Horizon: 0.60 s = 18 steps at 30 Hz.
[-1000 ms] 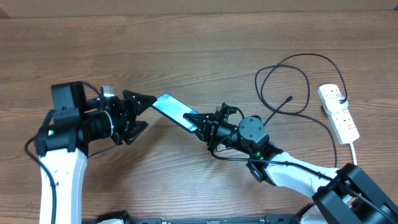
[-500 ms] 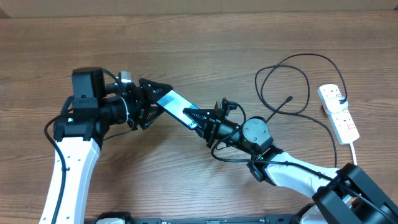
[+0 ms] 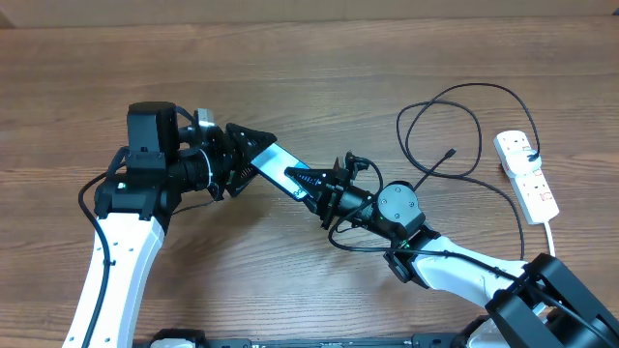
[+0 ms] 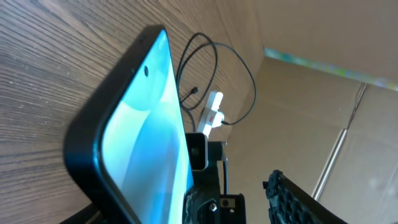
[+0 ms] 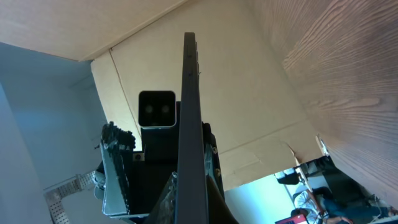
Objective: Plug charger to phone and switch on socket
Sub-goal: 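Move the left gripper to grasp the phone's top end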
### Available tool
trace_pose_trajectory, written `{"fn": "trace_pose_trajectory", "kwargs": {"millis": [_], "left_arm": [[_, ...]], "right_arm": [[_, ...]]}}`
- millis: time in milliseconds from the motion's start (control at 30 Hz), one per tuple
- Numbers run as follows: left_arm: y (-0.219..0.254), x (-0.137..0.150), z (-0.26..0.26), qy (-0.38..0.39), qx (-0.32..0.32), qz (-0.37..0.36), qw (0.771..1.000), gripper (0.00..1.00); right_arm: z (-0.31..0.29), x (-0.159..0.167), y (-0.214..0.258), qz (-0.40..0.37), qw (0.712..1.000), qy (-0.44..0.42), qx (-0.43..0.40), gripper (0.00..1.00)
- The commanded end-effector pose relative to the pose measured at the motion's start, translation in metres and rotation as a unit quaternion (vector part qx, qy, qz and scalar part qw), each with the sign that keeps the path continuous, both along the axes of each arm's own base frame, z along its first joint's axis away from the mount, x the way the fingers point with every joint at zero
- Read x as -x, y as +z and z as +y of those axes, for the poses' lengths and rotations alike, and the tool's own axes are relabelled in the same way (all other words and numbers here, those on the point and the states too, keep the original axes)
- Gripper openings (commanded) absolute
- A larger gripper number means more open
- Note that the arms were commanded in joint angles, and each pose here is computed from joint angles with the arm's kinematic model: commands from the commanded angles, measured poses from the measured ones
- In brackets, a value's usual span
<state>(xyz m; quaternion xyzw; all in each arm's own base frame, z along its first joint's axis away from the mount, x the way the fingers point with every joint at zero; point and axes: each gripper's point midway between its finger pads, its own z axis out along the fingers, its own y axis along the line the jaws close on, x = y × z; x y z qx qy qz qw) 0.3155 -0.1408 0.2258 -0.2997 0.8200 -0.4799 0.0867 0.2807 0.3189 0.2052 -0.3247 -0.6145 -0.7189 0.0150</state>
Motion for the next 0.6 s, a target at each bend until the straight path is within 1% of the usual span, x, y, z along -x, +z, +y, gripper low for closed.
{"fn": "trace_pose_trajectory", "kwargs": {"millis": [0,267,433,567], "left_arm": [[-0.004,-0.003,0.001,0.012,-0.009,0.006,1.0,0.58],[-0.006,-0.004,0.002,0.018,-0.014,0.008,1.0,0.56],[-0.006,-0.004,0.001,0.02,-0.015,0.01,1.0,0.49],[-0.007,-0.004,0.001,0.025,-0.013,0.017,0.999,0.47]], "right_arm": [[0.001,-0.001,0.017,0.041,0.998,0.001,-0.048,0.04],[0.001,0.001,0.023,0.031,0.998,0.008,-0.056,0.04],[0.001,0.002,0.027,0.023,0.998,0.009,-0.062,0.04],[0.001,0.003,0.027,0.025,0.998,0.01,-0.061,0.04]]}}
